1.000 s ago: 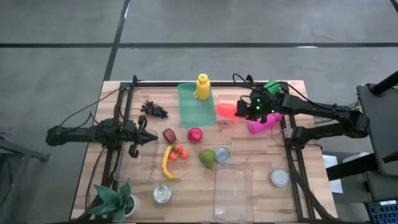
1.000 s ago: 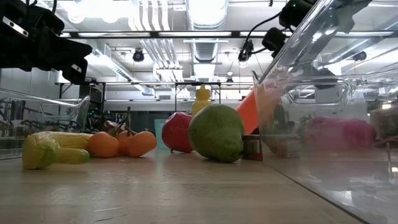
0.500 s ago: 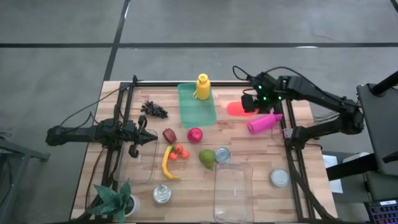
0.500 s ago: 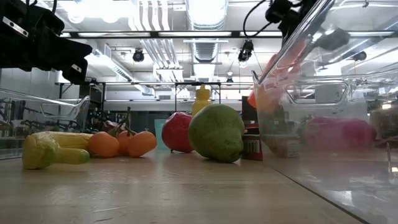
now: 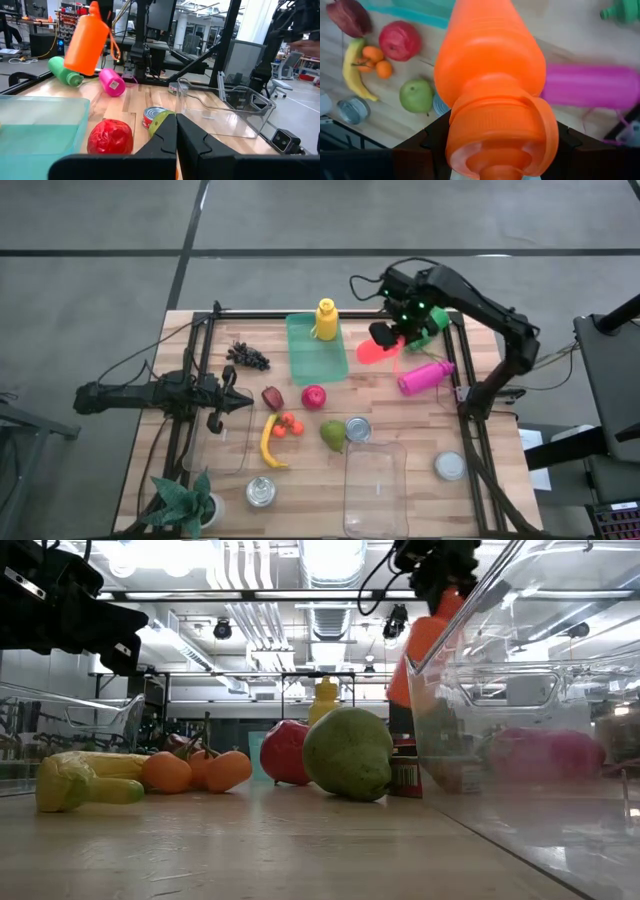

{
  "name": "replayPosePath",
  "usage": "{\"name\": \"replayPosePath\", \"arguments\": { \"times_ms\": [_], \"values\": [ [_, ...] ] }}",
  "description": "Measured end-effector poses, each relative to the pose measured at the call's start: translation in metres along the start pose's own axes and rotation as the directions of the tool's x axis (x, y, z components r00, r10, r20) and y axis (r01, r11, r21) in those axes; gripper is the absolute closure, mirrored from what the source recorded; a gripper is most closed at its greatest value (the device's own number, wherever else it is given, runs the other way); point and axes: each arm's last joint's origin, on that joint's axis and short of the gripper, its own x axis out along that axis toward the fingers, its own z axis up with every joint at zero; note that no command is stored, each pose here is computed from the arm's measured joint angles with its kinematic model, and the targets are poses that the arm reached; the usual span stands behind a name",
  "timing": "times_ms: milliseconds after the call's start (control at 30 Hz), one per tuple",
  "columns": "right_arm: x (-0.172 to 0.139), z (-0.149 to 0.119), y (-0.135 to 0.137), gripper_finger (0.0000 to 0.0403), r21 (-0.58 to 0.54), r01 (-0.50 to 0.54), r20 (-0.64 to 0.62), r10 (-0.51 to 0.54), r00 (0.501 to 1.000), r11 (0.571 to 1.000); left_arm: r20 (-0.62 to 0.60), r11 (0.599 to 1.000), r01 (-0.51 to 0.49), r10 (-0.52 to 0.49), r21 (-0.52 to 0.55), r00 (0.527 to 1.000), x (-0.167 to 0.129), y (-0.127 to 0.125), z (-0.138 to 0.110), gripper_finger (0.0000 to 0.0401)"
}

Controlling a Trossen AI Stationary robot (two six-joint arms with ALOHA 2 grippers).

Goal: Pick & Place Food Item
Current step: Put the orange water bottle into the green bin

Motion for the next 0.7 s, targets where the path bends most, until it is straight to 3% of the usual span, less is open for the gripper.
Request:
{"name": "replayPosePath", "arguments": {
  "times_ms": [700],
  "values": [
    [0.006,0.026,0.017,0.0205,-0.023,0.003,0.012,-0.002,1.0,1.0,0.0,1.0,0.0,0.0,0.0,1.0,0.0,0.0,0.0,0.04]
  ]
}}
